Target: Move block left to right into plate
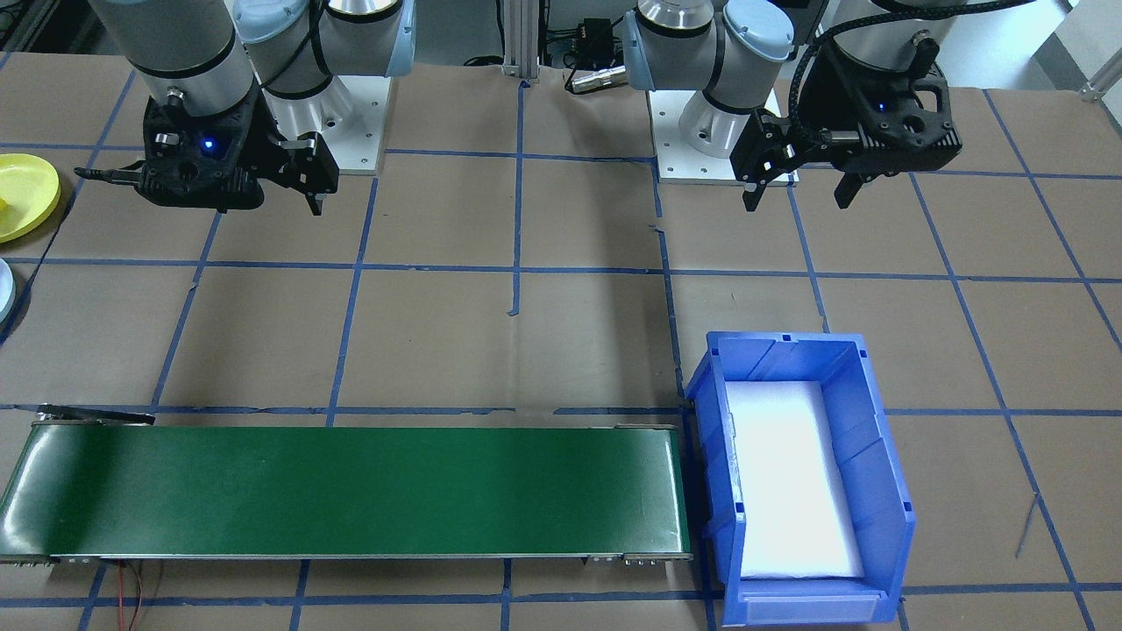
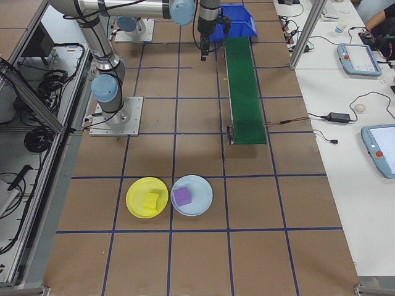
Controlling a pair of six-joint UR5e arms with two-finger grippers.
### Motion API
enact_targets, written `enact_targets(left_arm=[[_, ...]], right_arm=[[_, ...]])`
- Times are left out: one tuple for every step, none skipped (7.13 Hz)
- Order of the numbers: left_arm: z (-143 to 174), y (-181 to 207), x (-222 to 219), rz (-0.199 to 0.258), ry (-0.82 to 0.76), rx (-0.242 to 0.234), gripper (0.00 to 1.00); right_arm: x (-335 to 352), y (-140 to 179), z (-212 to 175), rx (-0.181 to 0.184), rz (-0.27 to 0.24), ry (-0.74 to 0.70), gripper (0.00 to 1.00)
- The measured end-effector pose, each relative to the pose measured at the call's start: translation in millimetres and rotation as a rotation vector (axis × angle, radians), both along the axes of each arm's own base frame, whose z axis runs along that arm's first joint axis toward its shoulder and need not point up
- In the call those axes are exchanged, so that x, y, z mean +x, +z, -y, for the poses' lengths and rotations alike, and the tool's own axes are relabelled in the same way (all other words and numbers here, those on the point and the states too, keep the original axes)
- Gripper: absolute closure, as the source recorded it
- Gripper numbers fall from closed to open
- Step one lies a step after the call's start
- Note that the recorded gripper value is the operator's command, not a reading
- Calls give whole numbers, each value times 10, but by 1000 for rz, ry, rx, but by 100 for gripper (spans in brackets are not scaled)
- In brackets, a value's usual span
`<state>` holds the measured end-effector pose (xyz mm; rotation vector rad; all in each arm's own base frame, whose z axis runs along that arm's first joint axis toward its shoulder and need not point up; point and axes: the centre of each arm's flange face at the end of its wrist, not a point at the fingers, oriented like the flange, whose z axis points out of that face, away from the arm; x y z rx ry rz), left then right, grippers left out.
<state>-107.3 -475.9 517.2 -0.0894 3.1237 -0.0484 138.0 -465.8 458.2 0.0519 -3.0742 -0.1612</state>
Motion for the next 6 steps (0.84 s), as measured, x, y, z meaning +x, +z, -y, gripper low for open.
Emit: enact_targets(left_arm=[[-2, 0, -2, 0, 0, 0, 0], [-2, -1, -4, 0, -1, 0, 0], [0, -5, -4, 0, -1, 1, 0], [1, -7, -4, 0, -1, 1, 0], [1, -7, -6, -1, -1, 1, 0], [1, -6, -6, -2, -1, 1, 0]], right_arm=[[11, -2, -2, 0, 1, 0, 0], [25, -1, -5, -1, 4, 2, 0], [31, -2, -7, 0, 6, 3, 0], [34, -6, -11, 2, 6, 3, 0], [35, -8, -12, 3, 6, 4, 0], [35, -8, -12, 2, 6, 4, 0]])
